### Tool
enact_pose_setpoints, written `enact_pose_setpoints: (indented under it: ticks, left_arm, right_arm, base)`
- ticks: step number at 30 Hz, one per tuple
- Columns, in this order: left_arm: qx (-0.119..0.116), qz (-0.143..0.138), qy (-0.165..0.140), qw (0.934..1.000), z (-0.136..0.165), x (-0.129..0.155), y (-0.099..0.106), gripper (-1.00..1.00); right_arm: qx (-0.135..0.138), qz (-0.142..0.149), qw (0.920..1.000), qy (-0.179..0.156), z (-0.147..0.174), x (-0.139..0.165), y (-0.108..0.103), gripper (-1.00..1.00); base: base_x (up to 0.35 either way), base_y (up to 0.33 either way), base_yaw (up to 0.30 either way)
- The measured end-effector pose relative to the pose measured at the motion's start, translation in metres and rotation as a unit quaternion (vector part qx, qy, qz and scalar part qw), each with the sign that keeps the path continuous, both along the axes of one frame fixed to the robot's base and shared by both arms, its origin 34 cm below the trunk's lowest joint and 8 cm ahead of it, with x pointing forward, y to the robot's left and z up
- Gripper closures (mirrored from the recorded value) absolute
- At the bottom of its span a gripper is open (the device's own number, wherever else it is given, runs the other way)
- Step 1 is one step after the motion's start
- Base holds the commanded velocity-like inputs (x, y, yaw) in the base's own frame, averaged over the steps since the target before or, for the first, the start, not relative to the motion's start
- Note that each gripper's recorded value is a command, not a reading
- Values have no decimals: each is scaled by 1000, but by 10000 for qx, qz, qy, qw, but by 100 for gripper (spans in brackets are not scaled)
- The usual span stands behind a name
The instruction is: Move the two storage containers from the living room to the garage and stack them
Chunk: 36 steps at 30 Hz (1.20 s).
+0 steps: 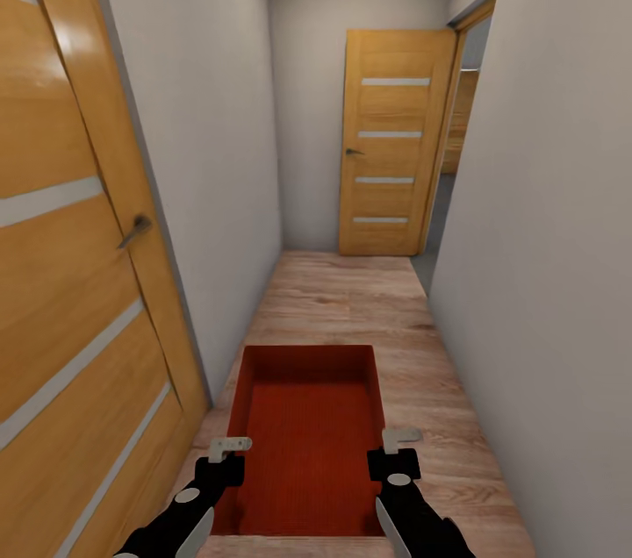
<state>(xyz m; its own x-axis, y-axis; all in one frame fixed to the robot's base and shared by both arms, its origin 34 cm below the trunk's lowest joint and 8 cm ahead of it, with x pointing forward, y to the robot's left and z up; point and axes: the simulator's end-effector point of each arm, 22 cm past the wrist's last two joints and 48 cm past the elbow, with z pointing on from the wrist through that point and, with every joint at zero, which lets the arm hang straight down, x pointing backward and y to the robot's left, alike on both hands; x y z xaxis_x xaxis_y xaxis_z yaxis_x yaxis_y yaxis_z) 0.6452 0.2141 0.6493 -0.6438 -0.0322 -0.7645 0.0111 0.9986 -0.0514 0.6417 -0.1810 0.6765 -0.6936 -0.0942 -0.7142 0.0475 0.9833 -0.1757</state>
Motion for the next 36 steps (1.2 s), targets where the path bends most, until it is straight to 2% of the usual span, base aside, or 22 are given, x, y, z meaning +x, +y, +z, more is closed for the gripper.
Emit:
enact_pose_setpoints:
  ticks: [9,20,36]
  left_arm:
    - [0,0,0,10000,0,0,0,100]
    - [15,-3,30,10000,0,-1,1,100]
    - [16,4,30,10000,0,-1,2,100]
  right_arm:
    - [0,0,10000,0,0,0,0,100]
    - [2,6,10000,26,-1,-2,1,100]
    - [2,10,10000,28,-2,-2,2,100]
  base:
    - [343,0,-7]
    - [343,0,-159]
    - [343,0,-10]
